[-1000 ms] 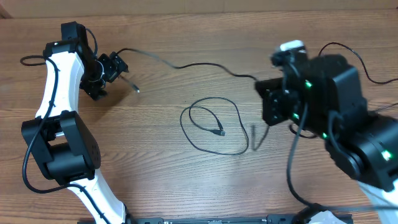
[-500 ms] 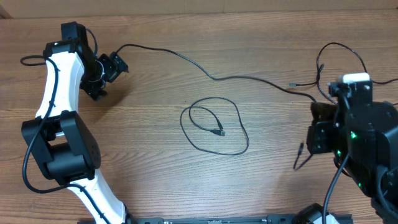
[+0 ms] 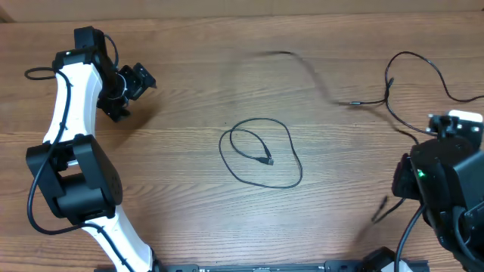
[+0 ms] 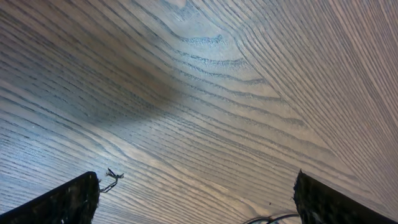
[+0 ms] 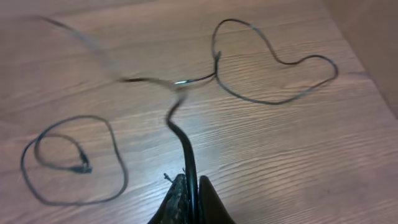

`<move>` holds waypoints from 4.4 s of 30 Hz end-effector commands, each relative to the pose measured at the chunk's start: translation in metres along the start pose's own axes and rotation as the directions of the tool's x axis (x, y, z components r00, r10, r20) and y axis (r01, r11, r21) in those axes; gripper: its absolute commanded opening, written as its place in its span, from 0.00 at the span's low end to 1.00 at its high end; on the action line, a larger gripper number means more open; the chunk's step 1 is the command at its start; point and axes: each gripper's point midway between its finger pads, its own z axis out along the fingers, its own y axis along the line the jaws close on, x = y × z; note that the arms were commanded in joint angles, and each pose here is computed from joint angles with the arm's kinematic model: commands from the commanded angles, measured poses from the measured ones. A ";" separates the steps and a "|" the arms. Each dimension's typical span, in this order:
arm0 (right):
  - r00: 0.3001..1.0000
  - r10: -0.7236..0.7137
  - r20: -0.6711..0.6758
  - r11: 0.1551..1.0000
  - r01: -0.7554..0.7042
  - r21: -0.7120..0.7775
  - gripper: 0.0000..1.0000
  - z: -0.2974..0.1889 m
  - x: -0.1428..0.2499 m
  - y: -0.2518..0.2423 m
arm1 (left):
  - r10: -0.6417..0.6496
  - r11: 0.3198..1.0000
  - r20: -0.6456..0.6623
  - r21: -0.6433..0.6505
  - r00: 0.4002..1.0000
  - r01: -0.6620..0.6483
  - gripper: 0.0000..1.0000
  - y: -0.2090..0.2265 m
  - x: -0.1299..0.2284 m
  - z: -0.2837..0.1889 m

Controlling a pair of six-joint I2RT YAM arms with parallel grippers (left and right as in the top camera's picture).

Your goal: Untangle cables

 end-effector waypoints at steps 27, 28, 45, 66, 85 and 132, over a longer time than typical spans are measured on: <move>0.965 0.243 0.104 0.957 -0.256 0.140 0.04 -0.008 -0.010 -0.037 | 0.013 1.000 0.004 -0.004 1.000 -0.013 1.00 0.001 0.001 -0.002; 0.962 0.249 0.109 0.952 -0.264 0.153 0.04 -0.008 -0.010 -0.040 | 0.013 1.000 0.004 -0.004 1.000 -0.013 1.00 0.001 0.001 -0.002; 0.866 0.416 0.277 0.689 -0.499 0.526 0.04 -0.013 -0.003 -0.134 | 0.013 1.000 0.004 -0.004 1.000 -0.013 1.00 0.001 0.001 -0.002; 0.717 0.619 0.321 0.345 -0.616 0.708 0.04 0.115 0.033 -0.211 | 0.013 1.000 0.004 -0.004 1.000 -0.013 1.00 0.001 0.001 -0.002; 0.439 0.849 0.293 0.208 -0.789 0.578 1.00 0.206 0.081 -0.322 | 0.014 1.000 0.003 -0.004 1.000 -0.014 1.00 0.001 0.001 -0.002; 0.864 -0.374 -0.337 0.841 0.163 -0.515 1.00 0.198 0.068 0.159 | 0.014 1.000 0.003 -0.004 1.000 -0.014 1.00 0.000 0.001 -0.002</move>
